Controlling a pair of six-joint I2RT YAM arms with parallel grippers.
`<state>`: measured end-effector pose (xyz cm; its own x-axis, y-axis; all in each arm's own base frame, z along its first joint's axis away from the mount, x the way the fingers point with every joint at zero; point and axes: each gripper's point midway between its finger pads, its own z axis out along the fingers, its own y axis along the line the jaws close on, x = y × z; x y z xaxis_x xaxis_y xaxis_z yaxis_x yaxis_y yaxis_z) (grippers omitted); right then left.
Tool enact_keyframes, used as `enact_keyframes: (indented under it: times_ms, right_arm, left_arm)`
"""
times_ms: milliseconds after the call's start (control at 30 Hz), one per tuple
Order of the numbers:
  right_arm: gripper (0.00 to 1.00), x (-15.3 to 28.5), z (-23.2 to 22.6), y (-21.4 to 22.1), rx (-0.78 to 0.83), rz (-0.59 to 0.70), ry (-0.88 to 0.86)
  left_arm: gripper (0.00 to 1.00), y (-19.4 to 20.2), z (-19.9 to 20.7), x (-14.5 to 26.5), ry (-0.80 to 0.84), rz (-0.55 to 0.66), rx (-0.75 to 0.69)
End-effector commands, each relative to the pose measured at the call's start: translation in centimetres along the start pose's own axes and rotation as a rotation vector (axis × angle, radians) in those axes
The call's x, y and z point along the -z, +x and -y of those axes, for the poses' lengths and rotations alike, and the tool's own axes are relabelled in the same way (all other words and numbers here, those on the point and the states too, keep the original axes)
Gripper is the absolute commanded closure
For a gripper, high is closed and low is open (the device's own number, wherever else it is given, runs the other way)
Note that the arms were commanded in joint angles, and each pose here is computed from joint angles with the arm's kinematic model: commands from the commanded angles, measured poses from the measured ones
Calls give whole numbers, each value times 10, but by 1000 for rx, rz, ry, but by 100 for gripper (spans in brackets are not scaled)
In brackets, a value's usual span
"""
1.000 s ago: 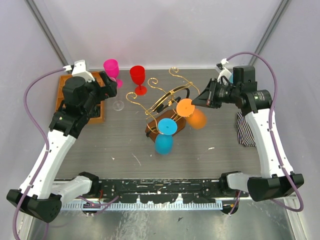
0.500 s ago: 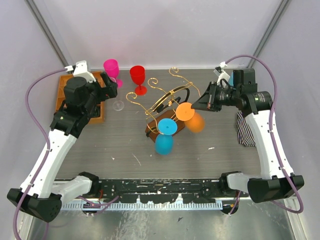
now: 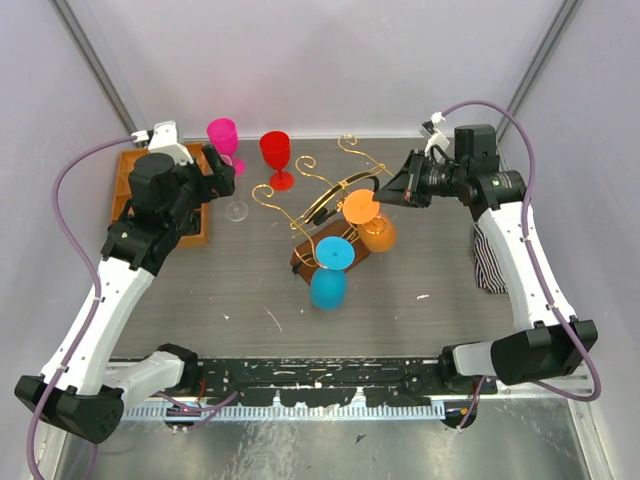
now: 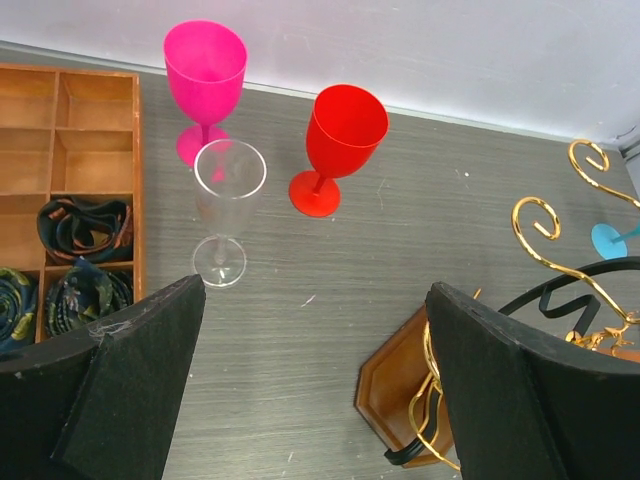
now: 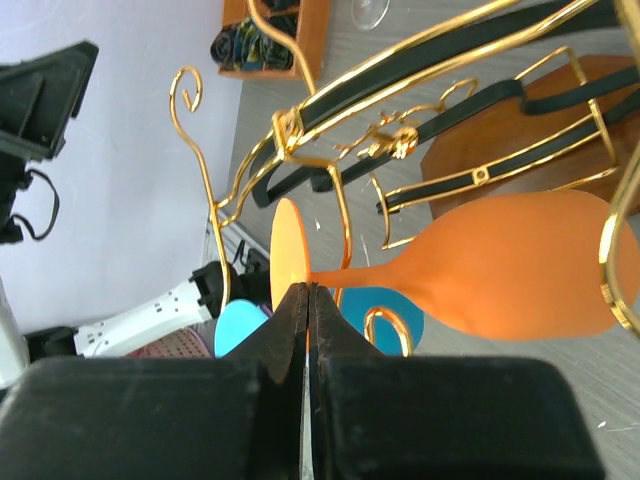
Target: Take the wine glass off the wine glass rack
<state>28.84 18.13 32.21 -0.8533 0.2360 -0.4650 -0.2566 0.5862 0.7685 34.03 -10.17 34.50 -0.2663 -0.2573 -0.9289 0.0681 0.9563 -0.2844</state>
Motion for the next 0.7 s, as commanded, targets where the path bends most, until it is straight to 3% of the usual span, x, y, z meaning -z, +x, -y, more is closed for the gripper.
enact_keyframes:
  times_ms: [0, 200, 400, 667]
  right_arm:
    - [99, 14, -11, -44, 76, 154, 0]
    - [99, 35, -13, -67, 88, 218, -34]
    - [99, 44, -51, -73, 98, 189, -189]
    - [99, 70, -104, -95, 210, 280, -319]
  left_arm:
    - [2, -10, -2, 5, -6, 35, -28]
    - [2, -11, -6, 7, -19, 43, -48]
    - [2, -12, -4, 6, -14, 44, -44]
    - [2, -10, -5, 6, -17, 40, -50]
